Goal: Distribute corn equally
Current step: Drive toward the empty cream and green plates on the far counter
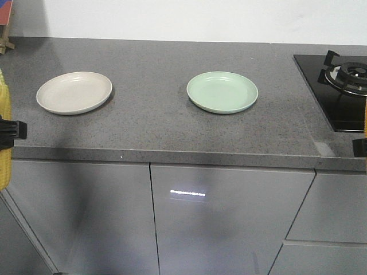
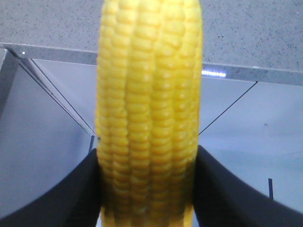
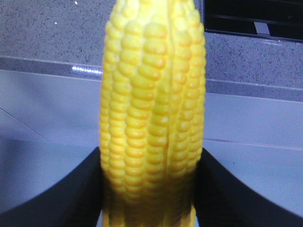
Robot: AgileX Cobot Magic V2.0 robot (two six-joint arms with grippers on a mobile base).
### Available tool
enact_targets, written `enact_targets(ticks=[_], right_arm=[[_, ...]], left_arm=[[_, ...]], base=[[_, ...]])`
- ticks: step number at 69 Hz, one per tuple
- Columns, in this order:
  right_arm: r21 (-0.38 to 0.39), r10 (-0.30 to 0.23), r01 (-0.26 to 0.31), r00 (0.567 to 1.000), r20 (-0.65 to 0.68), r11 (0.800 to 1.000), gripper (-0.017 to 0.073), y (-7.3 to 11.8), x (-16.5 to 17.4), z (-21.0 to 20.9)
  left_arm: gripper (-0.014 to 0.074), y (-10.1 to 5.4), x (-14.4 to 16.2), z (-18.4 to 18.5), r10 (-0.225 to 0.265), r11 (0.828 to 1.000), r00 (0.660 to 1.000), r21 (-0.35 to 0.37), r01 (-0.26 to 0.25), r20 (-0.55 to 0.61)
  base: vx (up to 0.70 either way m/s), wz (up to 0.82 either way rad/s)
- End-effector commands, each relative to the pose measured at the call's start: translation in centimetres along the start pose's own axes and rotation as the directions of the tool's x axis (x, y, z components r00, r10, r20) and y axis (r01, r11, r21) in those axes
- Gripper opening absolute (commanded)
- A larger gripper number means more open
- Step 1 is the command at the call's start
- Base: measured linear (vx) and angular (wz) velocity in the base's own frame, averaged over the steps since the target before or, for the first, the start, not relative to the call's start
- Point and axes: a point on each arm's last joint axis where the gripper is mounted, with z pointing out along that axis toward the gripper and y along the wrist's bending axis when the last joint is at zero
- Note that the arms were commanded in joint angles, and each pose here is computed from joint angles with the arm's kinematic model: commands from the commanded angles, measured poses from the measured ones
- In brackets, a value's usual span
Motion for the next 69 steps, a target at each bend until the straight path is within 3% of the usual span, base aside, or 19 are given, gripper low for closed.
enact_targets(ticks=[1,69], right_arm=[[0.014,-0.003,0.002,0.995,0.101,1.0,0.0194,-0.31,-1.05,-1.15],[0.014,-0.003,0.002,0.995,0.101,1.0,0.0194,-0.31,-1.05,-1.15]], left_arm=[[0.0133,0.04,-0.91,-1.21,-0.014,1.0,0.996,0.026,0.011,0.09],[0.0133,0.04,-0.91,-1.21,-0.014,1.0,0.996,0.026,0.011,0.09]], base=[[0.09,0.01],[0.09,-0.01]])
